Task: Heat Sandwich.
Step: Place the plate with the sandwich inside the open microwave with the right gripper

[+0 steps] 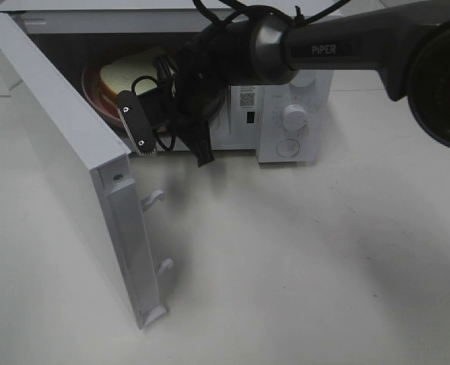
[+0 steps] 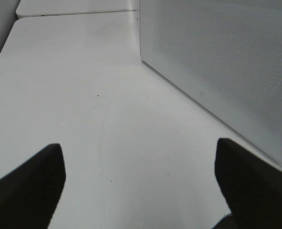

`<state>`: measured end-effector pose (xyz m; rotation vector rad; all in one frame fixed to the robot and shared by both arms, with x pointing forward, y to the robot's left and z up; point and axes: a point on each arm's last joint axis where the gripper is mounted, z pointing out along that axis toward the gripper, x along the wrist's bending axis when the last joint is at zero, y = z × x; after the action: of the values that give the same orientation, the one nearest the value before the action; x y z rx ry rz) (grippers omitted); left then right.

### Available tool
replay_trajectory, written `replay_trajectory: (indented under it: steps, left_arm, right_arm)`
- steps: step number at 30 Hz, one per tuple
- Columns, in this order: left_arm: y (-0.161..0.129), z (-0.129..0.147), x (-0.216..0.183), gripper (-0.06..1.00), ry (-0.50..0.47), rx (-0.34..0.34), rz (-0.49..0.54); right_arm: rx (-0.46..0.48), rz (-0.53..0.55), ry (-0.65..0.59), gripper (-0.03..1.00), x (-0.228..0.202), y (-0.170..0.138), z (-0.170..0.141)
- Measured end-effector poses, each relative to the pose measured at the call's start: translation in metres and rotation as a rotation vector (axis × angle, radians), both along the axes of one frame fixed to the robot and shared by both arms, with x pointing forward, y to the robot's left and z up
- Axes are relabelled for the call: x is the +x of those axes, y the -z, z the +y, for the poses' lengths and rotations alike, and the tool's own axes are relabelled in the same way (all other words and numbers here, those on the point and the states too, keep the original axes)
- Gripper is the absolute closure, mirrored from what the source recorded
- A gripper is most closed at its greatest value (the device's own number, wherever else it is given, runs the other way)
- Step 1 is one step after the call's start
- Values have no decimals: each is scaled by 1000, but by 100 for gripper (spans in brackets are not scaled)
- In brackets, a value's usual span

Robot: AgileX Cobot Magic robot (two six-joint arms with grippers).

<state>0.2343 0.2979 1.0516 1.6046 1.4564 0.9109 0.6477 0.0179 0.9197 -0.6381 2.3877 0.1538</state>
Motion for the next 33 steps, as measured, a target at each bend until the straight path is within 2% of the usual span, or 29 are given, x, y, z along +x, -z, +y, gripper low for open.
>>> replay_trajectory:
  steps: [13,28,32,33]
  left_arm:
    - [0,0,0,16,0,0,0]
    - [0,0,0,16,0,0,0]
    - [0,0,0,16,0,0,0]
    - [0,0,0,16,0,0,0]
  right_arm:
    - [16,18,37,90,3,7,-3]
    - [79,22,84,90,5,11,0]
    - [111,28,115,88,5,11,0]
    - [135,29,133,85,6,10,1]
